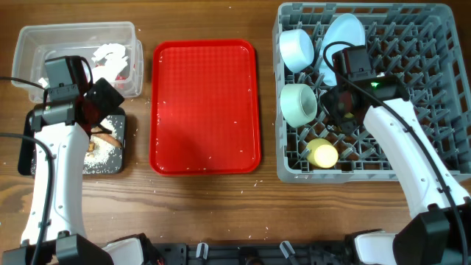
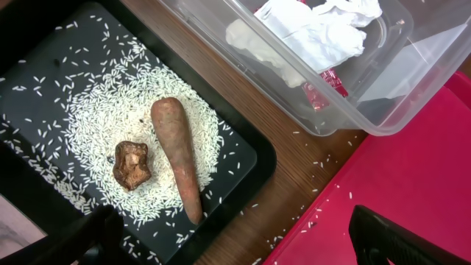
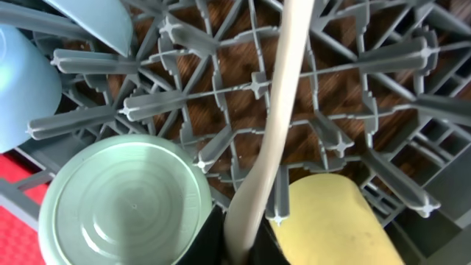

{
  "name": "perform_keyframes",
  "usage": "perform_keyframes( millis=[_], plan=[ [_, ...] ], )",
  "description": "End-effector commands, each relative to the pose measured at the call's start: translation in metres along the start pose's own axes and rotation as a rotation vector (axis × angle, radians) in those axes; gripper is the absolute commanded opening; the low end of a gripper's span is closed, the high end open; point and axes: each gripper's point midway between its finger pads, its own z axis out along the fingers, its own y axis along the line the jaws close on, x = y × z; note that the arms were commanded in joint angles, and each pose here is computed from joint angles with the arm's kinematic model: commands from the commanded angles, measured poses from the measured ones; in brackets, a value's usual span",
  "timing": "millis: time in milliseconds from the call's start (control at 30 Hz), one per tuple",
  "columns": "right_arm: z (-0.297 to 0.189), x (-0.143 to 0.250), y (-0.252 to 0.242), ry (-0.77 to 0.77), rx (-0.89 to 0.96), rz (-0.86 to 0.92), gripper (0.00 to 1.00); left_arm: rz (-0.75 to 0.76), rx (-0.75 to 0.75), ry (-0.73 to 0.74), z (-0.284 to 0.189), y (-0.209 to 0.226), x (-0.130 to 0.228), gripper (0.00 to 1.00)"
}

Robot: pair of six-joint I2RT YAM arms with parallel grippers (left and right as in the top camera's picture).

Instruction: Sort waste into correct bins and load items into the dishwasher rack

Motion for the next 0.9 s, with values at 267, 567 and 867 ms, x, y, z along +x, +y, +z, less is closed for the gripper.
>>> perform_keyframes(
  millis=[267, 567, 867],
  plan=[
    [-0.016, 0.012, 0.032, 0.052, -0.192, -0.284, 0.42, 0.009, 0.008, -0.015, -0.004, -0.001, -0.005, 1.0],
    [-0.154, 0.024, 0.035, -0.196, -0.595, -0.864, 0.87, 0.009, 0.008, -0.015, -0.004, -0.001, -0.005, 1.0],
    [-0.201, 0.043, -0.024, -0.259, -0.636, -0.892, 1.0, 0.009, 0.008, -0.015, -0.004, -0.001, -0.005, 1.0]
  ],
)
